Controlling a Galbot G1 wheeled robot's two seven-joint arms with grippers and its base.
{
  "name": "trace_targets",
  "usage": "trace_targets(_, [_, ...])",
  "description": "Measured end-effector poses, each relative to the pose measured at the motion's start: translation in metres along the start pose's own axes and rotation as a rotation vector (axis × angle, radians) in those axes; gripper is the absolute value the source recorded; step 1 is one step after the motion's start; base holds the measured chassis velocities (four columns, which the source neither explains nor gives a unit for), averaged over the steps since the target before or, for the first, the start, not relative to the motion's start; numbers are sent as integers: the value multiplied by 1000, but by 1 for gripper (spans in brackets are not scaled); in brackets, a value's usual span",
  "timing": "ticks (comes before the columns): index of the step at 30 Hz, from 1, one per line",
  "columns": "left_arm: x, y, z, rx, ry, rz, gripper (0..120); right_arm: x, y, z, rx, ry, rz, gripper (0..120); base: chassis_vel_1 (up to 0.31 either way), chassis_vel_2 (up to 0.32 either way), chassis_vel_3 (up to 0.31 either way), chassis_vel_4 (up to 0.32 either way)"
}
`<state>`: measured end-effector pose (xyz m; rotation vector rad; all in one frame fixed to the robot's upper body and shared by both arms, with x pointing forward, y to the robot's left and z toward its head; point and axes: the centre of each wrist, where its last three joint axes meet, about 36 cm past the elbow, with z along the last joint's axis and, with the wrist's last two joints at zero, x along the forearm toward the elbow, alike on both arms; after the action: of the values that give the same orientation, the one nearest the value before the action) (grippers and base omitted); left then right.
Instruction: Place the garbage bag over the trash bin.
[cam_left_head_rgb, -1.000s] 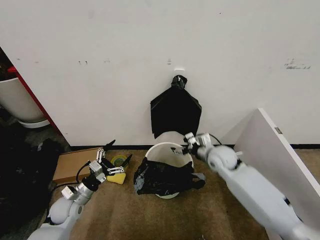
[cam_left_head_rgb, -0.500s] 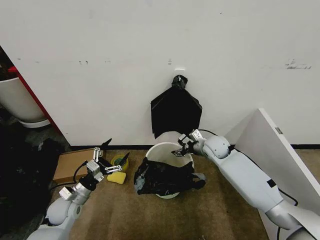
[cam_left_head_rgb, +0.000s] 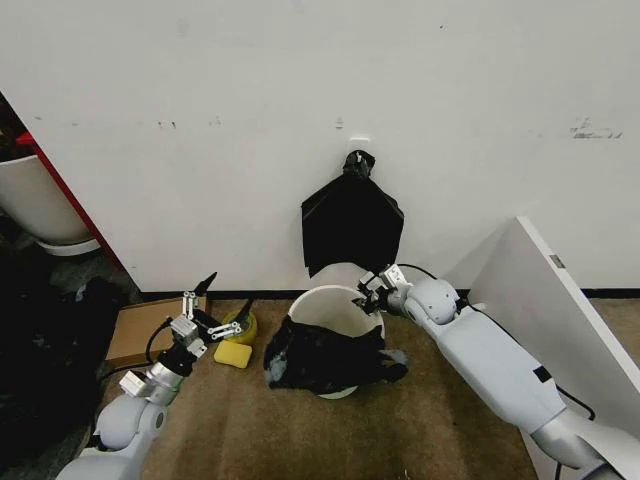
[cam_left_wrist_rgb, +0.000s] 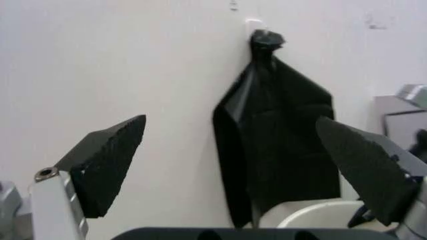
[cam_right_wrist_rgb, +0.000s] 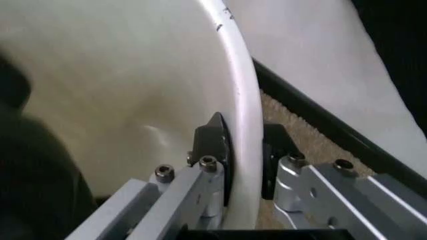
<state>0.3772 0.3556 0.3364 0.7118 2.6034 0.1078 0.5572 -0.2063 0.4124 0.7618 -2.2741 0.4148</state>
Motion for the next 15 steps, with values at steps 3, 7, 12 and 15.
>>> trace_targets(3, [0,0,0,0,0,-15,100,8,7,11,-86,-15,48,4,0,0,0,0])
trace_targets(7, [-2,-2,0,2,-3,-16,100,23,26,24,-234,-12,140,4,0,0,0,0])
trace_targets(12, [-5,-4,0,7,-8,-10,100,55,63,39,-492,28,216,3,0,0,0,0])
trace_targets(15, [-6,-8,2,14,-9,-4,100,85,105,56,-691,12,280,3,0,0,0,0])
